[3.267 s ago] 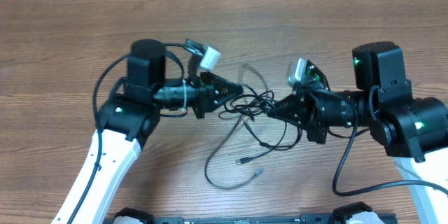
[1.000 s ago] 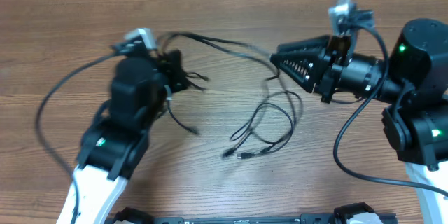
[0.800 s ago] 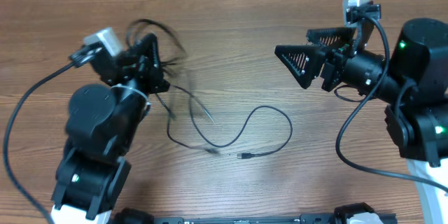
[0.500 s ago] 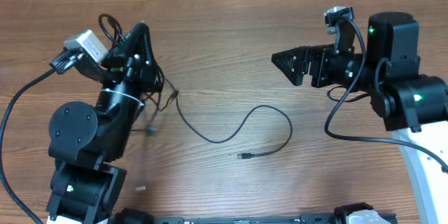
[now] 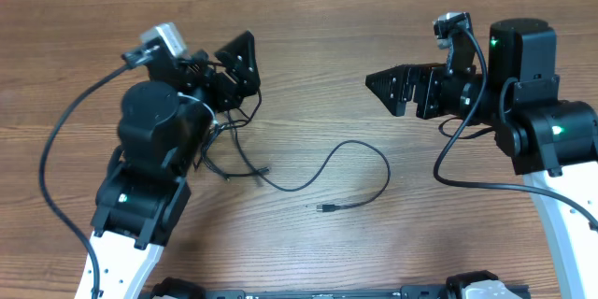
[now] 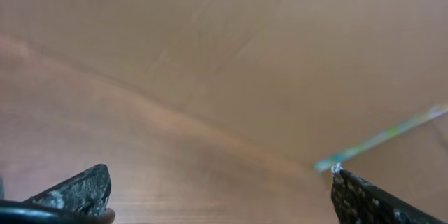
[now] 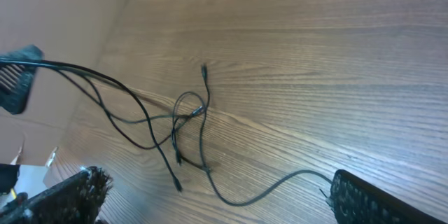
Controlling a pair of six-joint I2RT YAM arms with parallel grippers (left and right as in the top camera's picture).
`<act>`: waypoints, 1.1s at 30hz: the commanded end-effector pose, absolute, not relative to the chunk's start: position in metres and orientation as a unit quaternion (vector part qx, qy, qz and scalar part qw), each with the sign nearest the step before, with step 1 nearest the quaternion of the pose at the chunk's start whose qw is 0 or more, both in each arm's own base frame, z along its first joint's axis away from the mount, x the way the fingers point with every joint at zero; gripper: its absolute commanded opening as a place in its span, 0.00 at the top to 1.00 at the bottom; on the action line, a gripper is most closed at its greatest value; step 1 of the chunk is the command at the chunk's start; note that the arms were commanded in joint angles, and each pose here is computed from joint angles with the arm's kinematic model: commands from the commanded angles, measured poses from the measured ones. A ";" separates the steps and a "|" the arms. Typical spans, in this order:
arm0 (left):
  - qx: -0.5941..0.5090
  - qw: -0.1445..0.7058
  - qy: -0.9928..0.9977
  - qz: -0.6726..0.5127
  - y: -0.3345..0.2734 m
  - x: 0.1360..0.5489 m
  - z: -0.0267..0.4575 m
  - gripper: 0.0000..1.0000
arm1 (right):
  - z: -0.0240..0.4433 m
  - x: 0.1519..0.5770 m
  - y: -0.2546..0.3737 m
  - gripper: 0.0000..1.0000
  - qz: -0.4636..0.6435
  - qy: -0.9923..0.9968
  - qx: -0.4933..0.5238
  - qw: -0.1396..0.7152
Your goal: Untangle cables
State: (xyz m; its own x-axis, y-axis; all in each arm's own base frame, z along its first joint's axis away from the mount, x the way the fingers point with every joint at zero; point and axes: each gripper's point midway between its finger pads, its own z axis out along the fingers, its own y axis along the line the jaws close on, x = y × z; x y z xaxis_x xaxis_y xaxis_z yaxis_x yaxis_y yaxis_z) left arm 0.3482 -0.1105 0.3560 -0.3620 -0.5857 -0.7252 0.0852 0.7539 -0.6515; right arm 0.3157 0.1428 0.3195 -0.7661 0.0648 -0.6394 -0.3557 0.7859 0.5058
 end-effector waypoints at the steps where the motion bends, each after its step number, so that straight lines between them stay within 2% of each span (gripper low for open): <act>1: -0.166 0.481 0.807 -0.300 -0.113 0.337 0.325 0.00 | 0.327 0.317 0.137 0.00 0.302 0.884 -0.081 0.346; 2: -0.184 0.423 0.845 -0.271 -0.108 0.322 0.291 0.00 | 0.326 0.316 0.137 0.00 0.301 0.886 -0.080 0.344; 4: -0.194 0.368 0.877 -0.238 -0.102 0.305 0.260 0.00 | 0.325 0.316 0.137 0.00 0.301 0.886 -0.080 0.344; 10: -0.205 0.279 0.919 -0.188 -0.092 0.270 0.221 0.00 | 0.325 0.315 0.137 0.00 0.301 0.887 -0.079 0.341; 15: -0.226 0.317 0.905 -0.170 -0.073 0.271 0.234 0.00 | 0.315 0.306 0.135 0.00 0.299 0.897 -0.073 0.316; 19: -0.291 0.339 0.890 -0.090 -0.014 0.262 0.234 0.00 | 0.312 0.310 0.136 0.00 0.296 0.898 -0.082 0.315; 22: -0.266 0.341 0.901 -0.031 0.022 0.258 0.232 0.00 | 0.300 0.319 0.141 0.00 0.299 0.901 -0.090 0.300; 27: -0.112 0.336 0.934 0.050 0.041 0.254 0.231 0.00 | 0.280 0.333 0.187 0.00 0.333 0.883 -0.174 0.280; 30: -0.109 0.336 0.934 0.047 0.040 0.255 0.231 0.00 | 0.251 0.340 0.251 0.00 0.338 0.853 -0.288 0.276; 33: -0.108 0.336 0.934 0.047 0.039 0.255 0.231 0.00 | 0.223 0.347 0.294 0.00 0.331 0.826 -0.358 0.283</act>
State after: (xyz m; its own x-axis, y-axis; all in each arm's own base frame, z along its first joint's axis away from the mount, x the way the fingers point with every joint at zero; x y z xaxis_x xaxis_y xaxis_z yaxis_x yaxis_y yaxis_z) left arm 0.2554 0.0377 0.2266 -0.7469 -0.2212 -0.6271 -0.2690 0.9629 -0.0192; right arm 0.3456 0.2607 0.2399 -0.6918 -0.2971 -0.6582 -0.6681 0.6092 0.4272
